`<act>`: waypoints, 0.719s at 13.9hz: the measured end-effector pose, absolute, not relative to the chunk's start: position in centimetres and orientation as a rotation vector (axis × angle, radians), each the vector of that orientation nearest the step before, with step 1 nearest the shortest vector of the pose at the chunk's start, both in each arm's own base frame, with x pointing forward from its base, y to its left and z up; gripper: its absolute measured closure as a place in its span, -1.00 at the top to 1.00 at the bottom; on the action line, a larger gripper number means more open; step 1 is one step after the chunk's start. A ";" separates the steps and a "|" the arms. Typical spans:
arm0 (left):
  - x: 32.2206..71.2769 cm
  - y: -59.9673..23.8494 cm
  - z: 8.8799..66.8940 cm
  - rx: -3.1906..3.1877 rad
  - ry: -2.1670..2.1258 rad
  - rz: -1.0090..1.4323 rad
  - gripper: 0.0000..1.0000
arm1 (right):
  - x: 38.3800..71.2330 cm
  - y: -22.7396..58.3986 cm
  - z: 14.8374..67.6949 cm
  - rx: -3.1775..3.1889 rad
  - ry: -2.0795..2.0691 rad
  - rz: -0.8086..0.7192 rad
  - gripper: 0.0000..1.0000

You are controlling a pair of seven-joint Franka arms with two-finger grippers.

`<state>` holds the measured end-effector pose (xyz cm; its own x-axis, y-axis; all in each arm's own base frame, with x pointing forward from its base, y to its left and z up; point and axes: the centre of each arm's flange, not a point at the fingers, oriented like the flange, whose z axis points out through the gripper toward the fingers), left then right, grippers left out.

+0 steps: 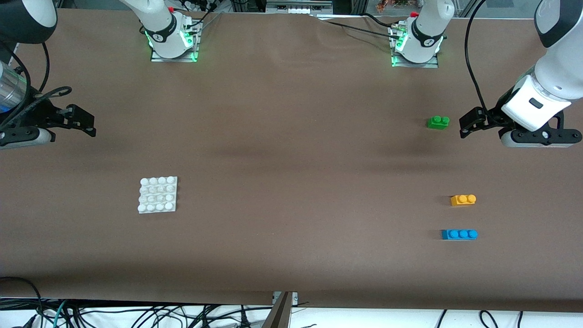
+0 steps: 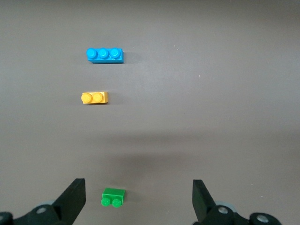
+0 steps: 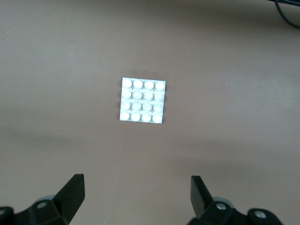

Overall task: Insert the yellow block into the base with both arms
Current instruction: 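Move the right gripper down to the white base plate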

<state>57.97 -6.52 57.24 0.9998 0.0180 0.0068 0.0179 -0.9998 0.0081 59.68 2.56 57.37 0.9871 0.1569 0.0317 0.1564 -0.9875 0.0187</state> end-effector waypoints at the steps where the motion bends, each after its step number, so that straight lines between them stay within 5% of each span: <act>1: 58.0 -6.6 57.3 3.134 0.026 0.004 1.00 | 59.8 2.7 57.0 3.115 0.248 0.043 1.00; 6: 58.6 -7.7 57.4 3.131 -0.003 0.009 1.00 | 60.6 2.9 54.4 3.110 0.249 -0.018 1.00; 10: 58.9 -7.7 57.2 3.131 -0.002 0.002 1.00 | 62.2 2.6 46.9 3.101 0.242 -0.004 1.00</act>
